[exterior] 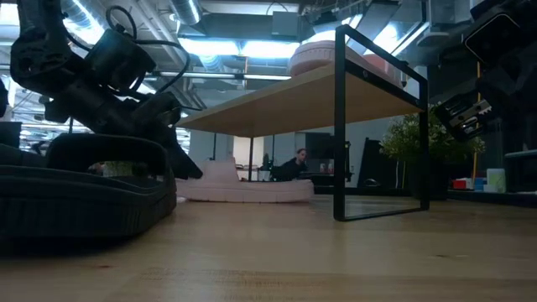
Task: Pick and place slides into the shelf
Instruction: Put the pink slipper on the shelf
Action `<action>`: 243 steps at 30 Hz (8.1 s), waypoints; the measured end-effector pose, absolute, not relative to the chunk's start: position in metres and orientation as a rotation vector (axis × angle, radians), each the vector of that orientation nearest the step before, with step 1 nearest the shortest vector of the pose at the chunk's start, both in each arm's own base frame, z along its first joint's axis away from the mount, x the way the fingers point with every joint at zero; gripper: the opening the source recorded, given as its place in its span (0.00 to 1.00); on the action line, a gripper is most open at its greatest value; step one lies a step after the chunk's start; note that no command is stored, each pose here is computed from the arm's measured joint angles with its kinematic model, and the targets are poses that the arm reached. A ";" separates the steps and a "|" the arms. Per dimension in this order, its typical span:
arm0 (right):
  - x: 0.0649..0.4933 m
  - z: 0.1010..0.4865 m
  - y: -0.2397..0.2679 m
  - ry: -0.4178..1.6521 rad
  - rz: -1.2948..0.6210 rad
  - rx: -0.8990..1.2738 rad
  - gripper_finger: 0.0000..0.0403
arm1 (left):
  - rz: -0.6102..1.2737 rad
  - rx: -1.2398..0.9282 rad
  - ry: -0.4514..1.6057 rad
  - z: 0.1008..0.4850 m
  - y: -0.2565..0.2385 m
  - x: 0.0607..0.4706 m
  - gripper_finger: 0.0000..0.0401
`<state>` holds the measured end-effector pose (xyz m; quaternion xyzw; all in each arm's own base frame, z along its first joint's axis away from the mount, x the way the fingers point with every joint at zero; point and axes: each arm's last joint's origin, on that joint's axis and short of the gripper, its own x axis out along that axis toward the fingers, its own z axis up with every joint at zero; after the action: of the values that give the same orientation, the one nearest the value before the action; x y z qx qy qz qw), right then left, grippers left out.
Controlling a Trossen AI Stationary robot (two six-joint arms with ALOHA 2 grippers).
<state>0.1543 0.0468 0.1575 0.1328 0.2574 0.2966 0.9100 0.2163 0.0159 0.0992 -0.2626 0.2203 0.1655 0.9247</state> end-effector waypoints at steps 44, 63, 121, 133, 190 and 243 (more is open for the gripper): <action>0.154 0.158 0.047 0.546 0.600 0.318 0.02 | 0.171 -0.581 0.584 0.160 -0.004 0.147 0.00; 0.155 0.166 0.051 0.471 0.750 0.333 0.02 | -0.125 -0.442 0.505 0.180 -0.027 0.122 0.00; 0.180 0.242 0.043 -0.156 0.331 -0.289 0.02 | 0.013 0.066 0.010 0.223 -0.021 0.128 0.00; 0.203 0.284 0.023 0.044 0.173 -0.297 0.02 | 0.027 0.095 0.169 0.253 0.006 0.174 0.00; 0.294 0.350 -0.017 0.316 -0.124 -1.093 0.25 | -0.128 0.181 0.472 0.346 0.085 0.237 0.00; 0.325 0.337 -0.021 0.293 -0.211 -1.374 0.35 | -0.251 0.169 0.403 0.361 0.067 0.243 0.00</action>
<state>0.3250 -0.0211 0.3374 -0.6307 0.1344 -0.0966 0.7581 0.2428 0.0666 0.3610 0.0834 0.1992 -0.1242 0.9685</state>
